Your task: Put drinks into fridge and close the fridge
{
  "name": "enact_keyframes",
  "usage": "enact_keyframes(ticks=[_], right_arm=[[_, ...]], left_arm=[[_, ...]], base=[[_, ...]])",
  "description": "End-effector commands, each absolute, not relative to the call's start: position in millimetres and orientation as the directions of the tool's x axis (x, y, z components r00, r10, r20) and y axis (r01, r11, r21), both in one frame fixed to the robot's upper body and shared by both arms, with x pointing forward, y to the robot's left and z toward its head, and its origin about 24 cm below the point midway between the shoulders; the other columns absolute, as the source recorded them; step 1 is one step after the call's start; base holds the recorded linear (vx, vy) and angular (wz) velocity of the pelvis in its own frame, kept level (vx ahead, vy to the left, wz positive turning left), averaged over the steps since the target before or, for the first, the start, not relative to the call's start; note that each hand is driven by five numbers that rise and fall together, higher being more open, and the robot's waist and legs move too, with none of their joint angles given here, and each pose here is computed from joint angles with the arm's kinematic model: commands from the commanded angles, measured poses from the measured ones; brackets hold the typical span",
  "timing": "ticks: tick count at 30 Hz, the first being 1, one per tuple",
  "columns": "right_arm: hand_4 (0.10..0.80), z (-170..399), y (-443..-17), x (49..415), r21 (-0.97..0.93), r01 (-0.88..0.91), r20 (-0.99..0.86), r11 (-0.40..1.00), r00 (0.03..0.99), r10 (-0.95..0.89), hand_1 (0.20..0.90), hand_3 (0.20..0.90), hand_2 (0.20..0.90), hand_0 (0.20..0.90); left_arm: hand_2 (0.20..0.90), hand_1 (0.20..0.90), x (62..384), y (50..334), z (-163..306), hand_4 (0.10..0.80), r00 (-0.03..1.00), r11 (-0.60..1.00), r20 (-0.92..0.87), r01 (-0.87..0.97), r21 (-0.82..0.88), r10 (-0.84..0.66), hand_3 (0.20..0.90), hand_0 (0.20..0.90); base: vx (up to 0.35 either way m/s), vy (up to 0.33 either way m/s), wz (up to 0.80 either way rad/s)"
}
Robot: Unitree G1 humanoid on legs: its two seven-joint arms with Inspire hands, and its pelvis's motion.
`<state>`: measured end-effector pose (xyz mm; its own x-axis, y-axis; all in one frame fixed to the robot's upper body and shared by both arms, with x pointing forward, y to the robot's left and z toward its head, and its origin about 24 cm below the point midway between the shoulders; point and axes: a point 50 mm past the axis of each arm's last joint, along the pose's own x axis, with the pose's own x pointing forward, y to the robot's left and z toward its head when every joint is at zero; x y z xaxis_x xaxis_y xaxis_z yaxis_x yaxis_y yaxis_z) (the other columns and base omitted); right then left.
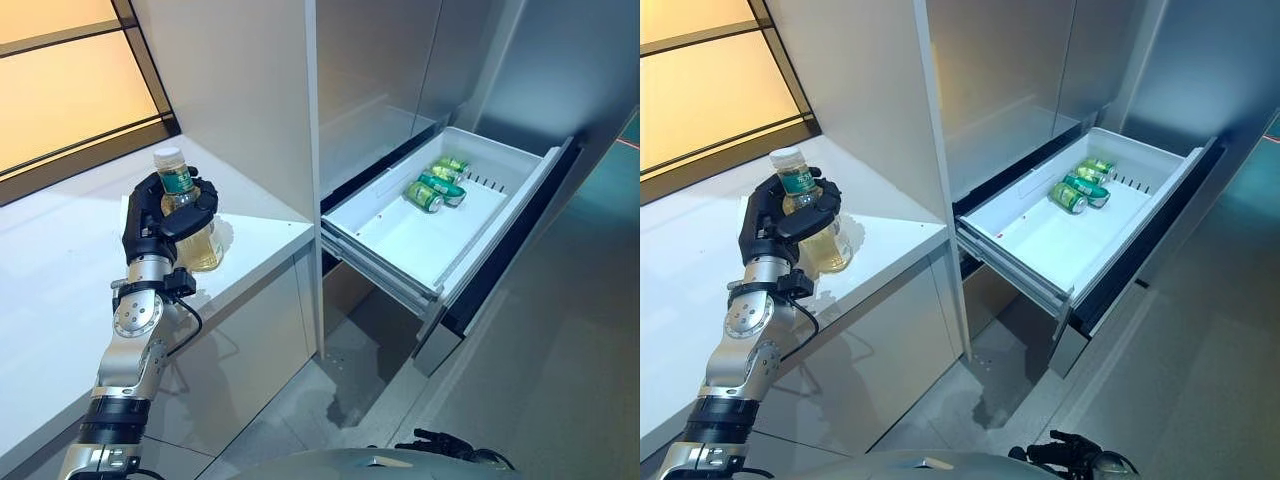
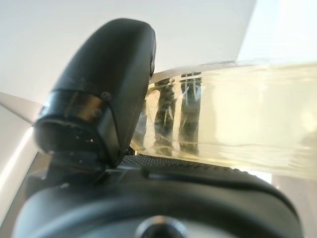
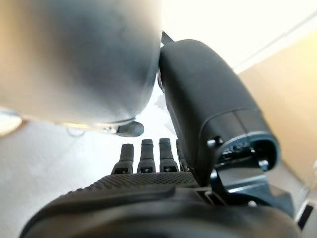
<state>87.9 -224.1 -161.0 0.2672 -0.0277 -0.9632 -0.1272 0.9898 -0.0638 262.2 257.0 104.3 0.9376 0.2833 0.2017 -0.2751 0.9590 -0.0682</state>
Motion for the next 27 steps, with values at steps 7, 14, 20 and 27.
enact_keyframes(ticks=[7, 14, 20, 27], right_arm=[[0.8, -147, -207, 122, -0.148, -0.721, -0.95, 0.677, 0.294, 0.106, 0.9, 0.9, 0.9, 0.9], [0.8, -121, -177, 165, -0.243, -0.846, -0.892, 0.475, 0.387, 0.234, 0.9, 0.9, 0.9, 0.9], [0.8, -95, -172, 194, -0.352, -0.847, -0.833, 0.398, 0.477, 0.278, 0.9, 0.9, 0.9, 0.9], [0.8, -57, -159, 225, -0.428, -0.817, -0.715, 0.386, 0.568, 0.408, 0.9, 0.9, 0.9, 0.9]], left_arm=[[0.3, 0.3, 278, 239, 195, 0.1, 0.798, 0.987, 0.58, -0.122, -0.105, 0.161, 0.2, 0.3], [0.3, 0.3, 274, 225, 198, 0.1, 0.781, 0.994, 0.616, -0.053, -0.099, 0.104, 0.2, 0.3], [0.3, 0.3, 271, 217, 206, 0.1, 0.753, 0.994, 0.656, 0.019, -0.111, 0.059, 0.2, 0.3], [0.3, 0.3, 263, 205, 215, 0.1, 0.688, 0.983, 0.725, 0.133, -0.127, 0.001, 0.2, 0.3]], base=[[-0.001, -0.001, 0.01], [-0.007, -0.001, 0.03], [0.0, 0.0, 0.0], [0.0, 0.0, 0.0]])
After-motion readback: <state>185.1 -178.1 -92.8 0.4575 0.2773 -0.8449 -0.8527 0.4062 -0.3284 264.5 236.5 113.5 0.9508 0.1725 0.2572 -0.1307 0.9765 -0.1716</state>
